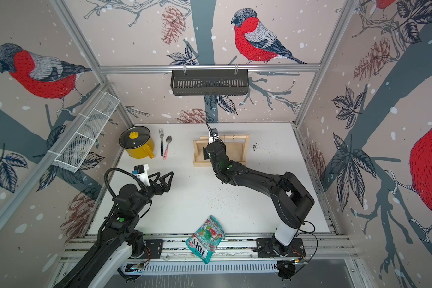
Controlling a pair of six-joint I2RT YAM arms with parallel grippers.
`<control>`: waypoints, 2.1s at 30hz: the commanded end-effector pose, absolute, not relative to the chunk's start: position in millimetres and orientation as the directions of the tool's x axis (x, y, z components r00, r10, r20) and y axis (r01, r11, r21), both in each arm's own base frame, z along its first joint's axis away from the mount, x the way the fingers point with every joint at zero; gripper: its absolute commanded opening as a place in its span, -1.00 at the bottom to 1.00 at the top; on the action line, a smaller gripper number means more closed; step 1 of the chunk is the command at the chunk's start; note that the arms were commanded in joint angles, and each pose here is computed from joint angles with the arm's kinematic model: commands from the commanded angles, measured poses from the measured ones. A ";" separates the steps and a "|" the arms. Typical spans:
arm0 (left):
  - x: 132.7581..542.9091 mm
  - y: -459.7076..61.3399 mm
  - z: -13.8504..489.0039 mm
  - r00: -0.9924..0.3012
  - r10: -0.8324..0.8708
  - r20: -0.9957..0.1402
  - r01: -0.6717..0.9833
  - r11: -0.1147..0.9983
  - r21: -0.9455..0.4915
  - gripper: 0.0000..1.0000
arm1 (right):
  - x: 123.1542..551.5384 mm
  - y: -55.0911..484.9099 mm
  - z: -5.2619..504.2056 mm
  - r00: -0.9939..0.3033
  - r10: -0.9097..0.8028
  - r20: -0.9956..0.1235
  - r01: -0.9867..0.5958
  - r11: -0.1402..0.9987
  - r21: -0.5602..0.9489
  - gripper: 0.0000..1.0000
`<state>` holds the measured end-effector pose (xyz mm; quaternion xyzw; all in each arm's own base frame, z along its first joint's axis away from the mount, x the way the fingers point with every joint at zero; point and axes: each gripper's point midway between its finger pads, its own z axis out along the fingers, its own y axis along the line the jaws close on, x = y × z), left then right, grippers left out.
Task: Take the necklace off the jewelry display stand
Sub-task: Take off the necklace from the stand.
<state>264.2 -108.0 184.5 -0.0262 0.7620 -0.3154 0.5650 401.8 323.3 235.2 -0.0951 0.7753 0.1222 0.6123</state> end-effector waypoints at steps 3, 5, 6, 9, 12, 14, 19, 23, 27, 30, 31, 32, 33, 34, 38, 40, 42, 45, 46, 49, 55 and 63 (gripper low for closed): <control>264.5 -112.0 193.3 -0.337 -0.405 -0.850 0.352 0.783 -0.513 0.94 | 398.0 338.6 244.7 -0.204 -0.013 -0.979 -0.342 0.938 0.059 -0.90; 264.9 -111.8 192.7 -0.337 -0.405 -0.850 0.351 0.783 -0.513 0.94 | 396.3 344.7 247.3 -0.198 -0.027 -0.980 -0.355 0.934 0.046 -0.90; 265.1 -112.3 192.7 -0.340 -0.406 -0.848 0.351 0.782 -0.515 0.94 | 395.4 347.6 248.7 -0.194 -0.032 -0.980 -0.360 0.932 0.040 -0.91; 265.4 -112.8 193.2 -0.339 -0.408 -0.848 0.354 0.780 -0.516 0.94 | 393.4 354.3 253.2 -0.186 -0.035 -0.982 -0.372 0.927 0.037 -0.91; 266.4 -113.2 193.9 -0.336 -0.409 -0.848 0.357 0.778 -0.517 0.94 | 391.9 359.4 257.4 -0.180 -0.031 -0.983 -0.381 0.924 0.041 -0.92; 267.6 -113.7 195.0 -0.333 -0.411 -0.849 0.360 0.777 -0.517 0.94 | 391.4 363.1 259.0 -0.179 -0.031 -0.983 -0.387 0.921 0.041 -0.93; 274.0 -120.4 199.5 -0.295 -0.398 -0.869 0.413 0.767 -0.492 0.94 | 390.2 370.9 262.7 -0.175 -0.035 -0.984 -0.397 0.917 0.038 -0.93; 286.4 -130.1 198.2 -0.285 -0.367 -0.885 0.454 0.762 -0.462 0.94 | 389.8 374.8 266.4 -0.176 -0.029 -0.984 -0.402 0.914 0.045 -0.94; 309.8 -133.8 192.6 -0.287 -0.328 -0.900 0.437 0.791 -0.428 0.94 | 389.9 379.7 270.4 -0.175 -0.020 -0.984 -0.415 0.908 0.055 -0.95; 320.0 -146.7 193.1 -0.276 -0.281 -0.919 0.493 0.780 -0.387 0.94 | 389.6 383.8 272.2 -0.178 -0.022 -0.984 -0.426 0.903 0.057 -0.95; 323.7 -150.5 193.2 -0.270 -0.269 -0.925 0.505 0.778 -0.374 0.93 | 389.9 385.0 272.3 -0.179 -0.025 -0.983 -0.428 0.902 0.056 -0.95; 326.4 -154.5 193.9 -0.261 -0.255 -0.931 0.521 0.775 -0.358 0.93 | 389.9 386.5 272.9 -0.181 -0.025 -0.983 -0.432 0.900 0.056 -0.96; 327.8 -160.8 193.8 -0.251 -0.235 -0.939 0.547 0.766 -0.338 0.93 | 390.1 388.1 273.3 -0.183 -0.026 -0.983 -0.436 0.898 0.058 -0.96; 329.8 -167.0 194.7 -0.236 -0.218 -0.947 0.570 0.758 -0.317 0.93 | 390.6 388.9 272.7 -0.186 -0.027 -0.982 -0.437 0.898 0.058 -0.96; 338.5 -183.4 188.9 -0.185 -0.162 -0.969 0.630 0.737 -0.244 0.88 | 390.9 390.4 274.4 -0.189 -0.021 -0.982 -0.441 0.895 0.065 -0.97; 344.9 -193.0 183.2 -0.170 -0.137 -0.976 0.666 0.714 -0.216 0.83 | 390.4 390.3 276.9 -0.188 -0.017 -0.982 -0.442 0.894 0.069 -0.97; 350.5 -204.0 176.1 -0.164 -0.112 -0.980 0.706 0.680 -0.196 0.74 | 389.6 391.2 278.7 -0.187 -0.015 -0.982 -0.447 0.892 0.071 -0.98; 357.4 -212.1 172.3 -0.133 -0.120 -0.984 0.735 0.654 -0.179 0.72 | 388.6 390.4 285.1 -0.180 -0.009 -0.984 -0.451 0.890 0.074 -0.98; 356.7 -215.3 174.3 -0.110 -0.128 -0.986 0.752 0.638 -0.167 0.70 | 388.8 389.7 286.1 -0.179 -0.008 -0.984 -0.451 0.889 0.075 -0.97; 354.1 -227.9 177.7 -0.059 -0.133 -0.989 0.791 0.599 -0.128 0.68 | 386.5 388.8 293.5 -0.169 -0.002 -0.986 -0.459 0.885 0.077 -0.98; 365.4 -249.1 175.1 -0.046 -0.091 -0.995 0.790 0.607 -0.092 0.67 | 382.5 388.9 304.1 -0.156 0.006 -0.988 -0.479 0.874 0.081 -0.98; 395.5 -247.4 170.5 -0.082 -0.107 -0.991 0.726 0.674 -0.133 0.48 | 384.6 394.8 303.6 -0.160 0.019 -0.987 -0.502 0.859 0.097 -0.99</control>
